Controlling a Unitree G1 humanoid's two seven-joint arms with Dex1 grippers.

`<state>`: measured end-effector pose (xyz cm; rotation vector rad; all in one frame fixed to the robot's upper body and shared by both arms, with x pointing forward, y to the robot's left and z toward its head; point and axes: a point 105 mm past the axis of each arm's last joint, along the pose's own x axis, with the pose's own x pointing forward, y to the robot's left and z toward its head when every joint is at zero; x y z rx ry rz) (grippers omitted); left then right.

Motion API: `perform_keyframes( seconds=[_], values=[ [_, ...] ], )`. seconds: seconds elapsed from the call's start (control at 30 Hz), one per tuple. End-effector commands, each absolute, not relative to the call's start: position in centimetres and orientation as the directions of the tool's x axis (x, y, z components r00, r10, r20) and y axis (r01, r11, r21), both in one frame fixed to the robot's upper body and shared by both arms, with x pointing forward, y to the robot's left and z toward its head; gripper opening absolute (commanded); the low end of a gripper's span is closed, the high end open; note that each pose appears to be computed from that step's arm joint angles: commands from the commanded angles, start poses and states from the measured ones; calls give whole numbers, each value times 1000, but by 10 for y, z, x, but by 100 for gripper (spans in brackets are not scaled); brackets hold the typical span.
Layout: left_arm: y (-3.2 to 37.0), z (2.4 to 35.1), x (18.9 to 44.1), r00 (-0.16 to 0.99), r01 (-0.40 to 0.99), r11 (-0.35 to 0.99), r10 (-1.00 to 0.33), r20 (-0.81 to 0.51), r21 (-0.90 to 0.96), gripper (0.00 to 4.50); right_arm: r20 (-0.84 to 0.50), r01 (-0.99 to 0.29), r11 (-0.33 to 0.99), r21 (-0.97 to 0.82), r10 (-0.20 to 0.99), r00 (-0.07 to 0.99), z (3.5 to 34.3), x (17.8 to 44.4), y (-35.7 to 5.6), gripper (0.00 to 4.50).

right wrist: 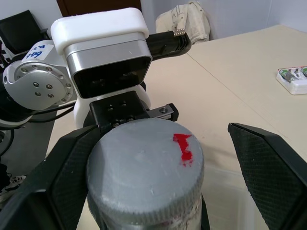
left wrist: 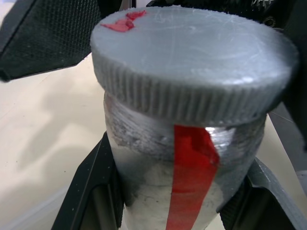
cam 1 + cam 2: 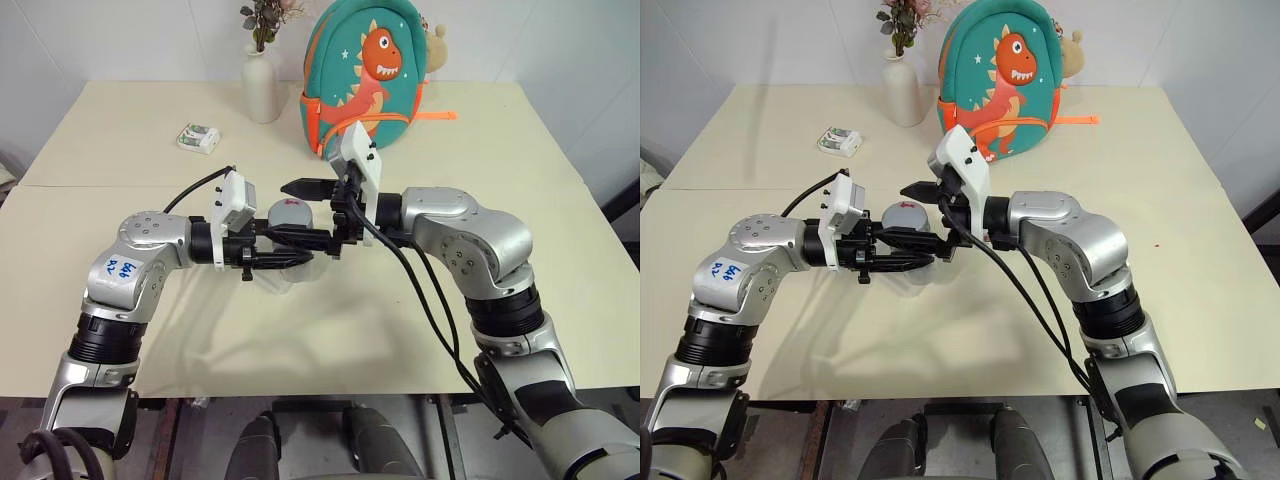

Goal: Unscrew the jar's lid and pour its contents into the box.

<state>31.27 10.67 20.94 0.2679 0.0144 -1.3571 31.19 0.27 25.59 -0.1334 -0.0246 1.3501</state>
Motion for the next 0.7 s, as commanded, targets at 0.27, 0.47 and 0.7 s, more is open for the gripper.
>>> perform_keyframes(
  seconds=[0.27, 0.47, 0.7],
  values=[
    [106, 219, 311, 206, 961, 171, -967, -149, 217, 199, -19, -953, 275, -125, 960, 279, 267, 316, -31, 448],
    [106, 219, 310, 202, 962, 167, -968, -151, 215, 199, -22, -953, 276, -124, 960, 281, 267, 316, -36, 448],
    [107, 218, 309, 200, 963, 165, -968, -154, 214, 199, -22, -964, 237, -119, 970, 242, 266, 310, -40, 448]
  ],
)
